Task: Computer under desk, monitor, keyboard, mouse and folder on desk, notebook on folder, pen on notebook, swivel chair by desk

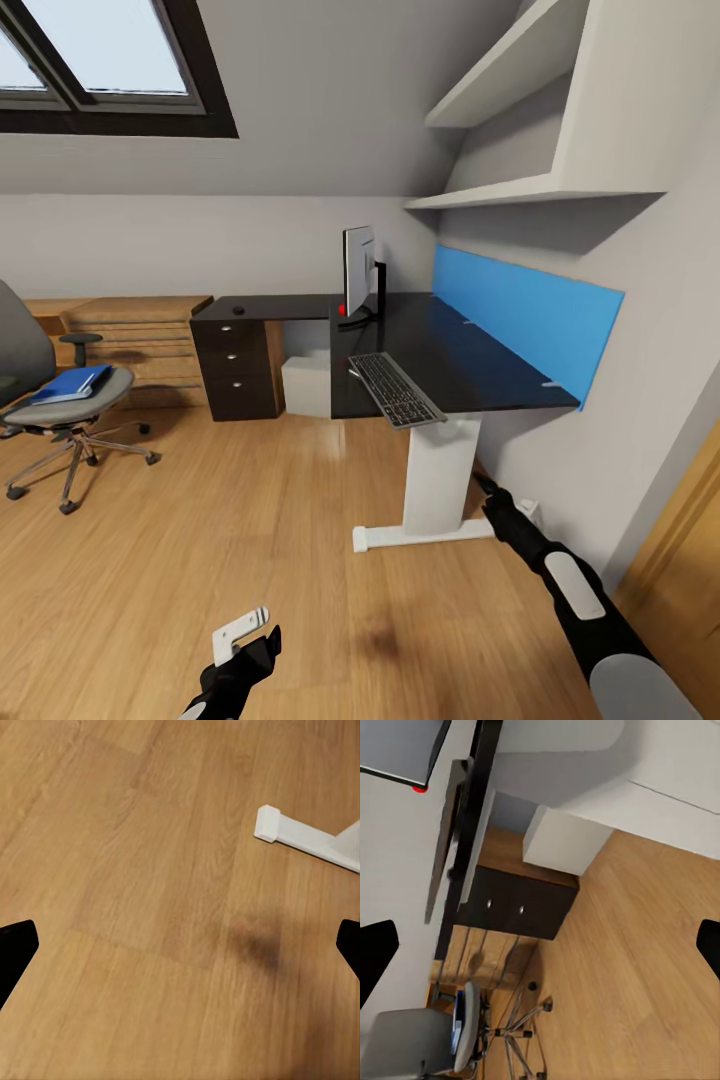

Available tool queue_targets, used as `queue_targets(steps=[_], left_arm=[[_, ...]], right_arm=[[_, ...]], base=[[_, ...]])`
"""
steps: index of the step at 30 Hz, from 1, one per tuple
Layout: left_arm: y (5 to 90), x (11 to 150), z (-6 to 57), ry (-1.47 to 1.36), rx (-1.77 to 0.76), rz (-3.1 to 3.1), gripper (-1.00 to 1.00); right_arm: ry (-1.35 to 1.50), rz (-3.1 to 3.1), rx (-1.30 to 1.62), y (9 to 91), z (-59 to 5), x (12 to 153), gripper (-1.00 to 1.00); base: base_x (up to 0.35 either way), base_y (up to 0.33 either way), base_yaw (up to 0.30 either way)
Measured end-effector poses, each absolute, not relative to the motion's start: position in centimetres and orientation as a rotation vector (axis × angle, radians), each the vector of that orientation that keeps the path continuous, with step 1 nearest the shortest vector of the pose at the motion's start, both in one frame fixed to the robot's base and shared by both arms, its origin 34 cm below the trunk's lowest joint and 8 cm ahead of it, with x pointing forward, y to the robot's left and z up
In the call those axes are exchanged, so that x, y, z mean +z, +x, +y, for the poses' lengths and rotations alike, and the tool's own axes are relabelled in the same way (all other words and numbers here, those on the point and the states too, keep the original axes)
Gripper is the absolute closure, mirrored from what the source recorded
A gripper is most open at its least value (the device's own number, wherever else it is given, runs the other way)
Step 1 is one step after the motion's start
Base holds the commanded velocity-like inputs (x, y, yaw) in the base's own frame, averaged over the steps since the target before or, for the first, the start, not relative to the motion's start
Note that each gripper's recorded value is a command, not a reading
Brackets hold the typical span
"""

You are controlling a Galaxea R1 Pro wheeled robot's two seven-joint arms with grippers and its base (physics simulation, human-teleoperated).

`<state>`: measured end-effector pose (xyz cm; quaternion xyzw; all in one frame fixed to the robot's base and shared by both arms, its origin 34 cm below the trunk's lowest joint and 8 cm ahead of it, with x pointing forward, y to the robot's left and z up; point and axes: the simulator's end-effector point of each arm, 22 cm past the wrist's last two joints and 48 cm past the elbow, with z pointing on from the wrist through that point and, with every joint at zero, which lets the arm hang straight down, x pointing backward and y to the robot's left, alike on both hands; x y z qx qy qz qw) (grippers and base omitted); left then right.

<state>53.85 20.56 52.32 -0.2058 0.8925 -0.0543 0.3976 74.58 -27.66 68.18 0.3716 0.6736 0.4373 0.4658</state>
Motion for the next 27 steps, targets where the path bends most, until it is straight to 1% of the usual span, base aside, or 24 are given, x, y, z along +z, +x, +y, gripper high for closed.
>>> queue_targets(steps=[3,11,14,19,24,27], left_arm=[[53.9,52.3,20.6,-0.521,-0.14,2.26,-1.0],[53.9,52.3,20.6,-0.521,-0.139,2.26,-1.0],[53.9,52.3,20.6,-0.521,-0.139,2.26,-1.0],[53.9,52.4,20.6,-0.52,-0.14,2.259,-1.0],[53.9,52.3,20.6,-0.52,-0.14,2.26,-1.0],[53.9,52.3,20.6,-0.519,-0.139,2.26,-1.0]], right_arm=[[0.876,1.622,1.077,75.0,-27.8,70.1,-1.0],[0.849,1.594,1.089,75.3,-27.3,71.6,-1.0],[0.867,1.613,1.087,75.2,-27.1,71.0,-1.0],[0.911,1.644,1.082,75.2,-25.7,69.9,-1.0],[0.933,1.646,1.101,75.1,-24.6,69.5,-1.0],[0.955,1.634,1.122,75.1,-24.5,69.5,-1.0]], base=[[0.041,0.0,0.0],[0.177,0.0,0.0],[0.05,0.0,0.0],[0.23,0.0,0.0],[0.064,0.0,0.0],[0.174,0.0,0.0]])
